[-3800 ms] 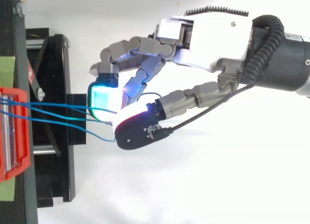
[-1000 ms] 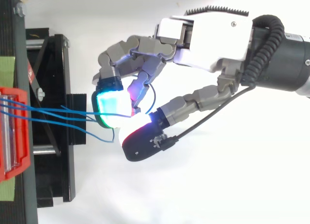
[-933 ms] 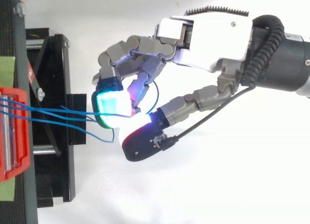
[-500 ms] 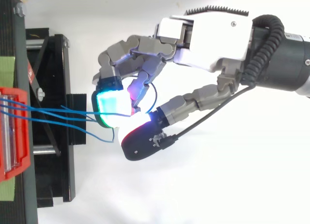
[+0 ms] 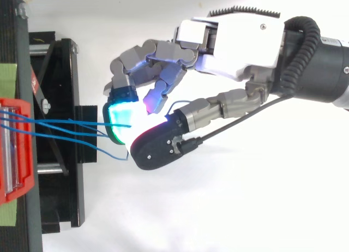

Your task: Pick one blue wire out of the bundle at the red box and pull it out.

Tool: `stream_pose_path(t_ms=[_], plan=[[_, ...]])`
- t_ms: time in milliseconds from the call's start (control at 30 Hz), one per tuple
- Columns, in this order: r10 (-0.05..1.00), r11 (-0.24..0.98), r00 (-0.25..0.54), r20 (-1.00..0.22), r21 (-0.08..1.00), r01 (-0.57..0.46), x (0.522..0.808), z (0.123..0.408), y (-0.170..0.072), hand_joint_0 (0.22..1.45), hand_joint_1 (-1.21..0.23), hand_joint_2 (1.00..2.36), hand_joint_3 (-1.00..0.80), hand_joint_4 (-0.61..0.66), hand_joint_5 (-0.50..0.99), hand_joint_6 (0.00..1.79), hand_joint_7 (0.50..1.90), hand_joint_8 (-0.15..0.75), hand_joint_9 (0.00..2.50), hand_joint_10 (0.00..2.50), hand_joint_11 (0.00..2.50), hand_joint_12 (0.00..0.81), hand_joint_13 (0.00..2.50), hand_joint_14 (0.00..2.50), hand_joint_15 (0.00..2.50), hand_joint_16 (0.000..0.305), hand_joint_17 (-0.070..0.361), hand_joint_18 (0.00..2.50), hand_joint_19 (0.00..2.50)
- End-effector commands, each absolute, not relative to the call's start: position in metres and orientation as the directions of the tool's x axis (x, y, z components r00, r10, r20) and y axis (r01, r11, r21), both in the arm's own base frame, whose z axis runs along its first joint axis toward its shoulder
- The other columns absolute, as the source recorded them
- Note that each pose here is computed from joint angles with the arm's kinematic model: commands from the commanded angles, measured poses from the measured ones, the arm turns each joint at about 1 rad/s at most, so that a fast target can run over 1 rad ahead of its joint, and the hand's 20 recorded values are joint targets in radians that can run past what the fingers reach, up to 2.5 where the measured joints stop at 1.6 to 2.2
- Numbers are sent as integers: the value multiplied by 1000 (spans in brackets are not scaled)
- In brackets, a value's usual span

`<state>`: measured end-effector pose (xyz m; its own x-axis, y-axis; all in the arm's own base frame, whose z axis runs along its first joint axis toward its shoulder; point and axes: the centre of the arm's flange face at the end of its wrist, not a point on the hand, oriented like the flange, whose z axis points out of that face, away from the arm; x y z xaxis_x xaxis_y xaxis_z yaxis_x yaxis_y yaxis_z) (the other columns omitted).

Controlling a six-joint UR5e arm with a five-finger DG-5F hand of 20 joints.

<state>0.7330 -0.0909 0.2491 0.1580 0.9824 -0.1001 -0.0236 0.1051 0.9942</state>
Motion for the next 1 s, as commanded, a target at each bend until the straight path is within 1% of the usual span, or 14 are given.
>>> stream_pose_path(t_ms=[0,100,200,600,700,733,967], plan=[[982,105,158,-100,994,-24,733,249,-91,466,-566,1002,-466,171,-110,809,1233,305,987,24,705,422,298,5,129,68,154,201,305],[982,105,159,-100,994,-24,733,249,-92,471,-564,1004,-452,177,-108,797,1255,305,981,25,704,420,294,5,136,68,153,195,297],[982,105,159,-100,994,-24,733,249,-92,495,-618,1006,-411,175,-109,795,1266,299,978,23,720,410,290,5,130,66,148,184,304],[982,105,159,-100,994,-24,733,249,-92,549,-750,1012,-335,181,-112,814,1303,285,975,24,734,388,292,5,119,62,140,192,283],[982,105,158,-100,994,-24,733,249,-91,556,-752,1014,-301,176,-113,820,1288,281,976,26,738,386,296,5,121,62,139,196,283],[982,105,158,-100,994,-24,733,249,-91,560,-754,1014,-296,170,-113,819,1301,281,980,26,742,386,297,5,121,61,138,197,283],[982,105,158,-100,994,-24,733,249,-91,569,-757,1015,-286,170,-113,821,1301,280,982,24,738,384,300,5,115,61,137,201,283]])
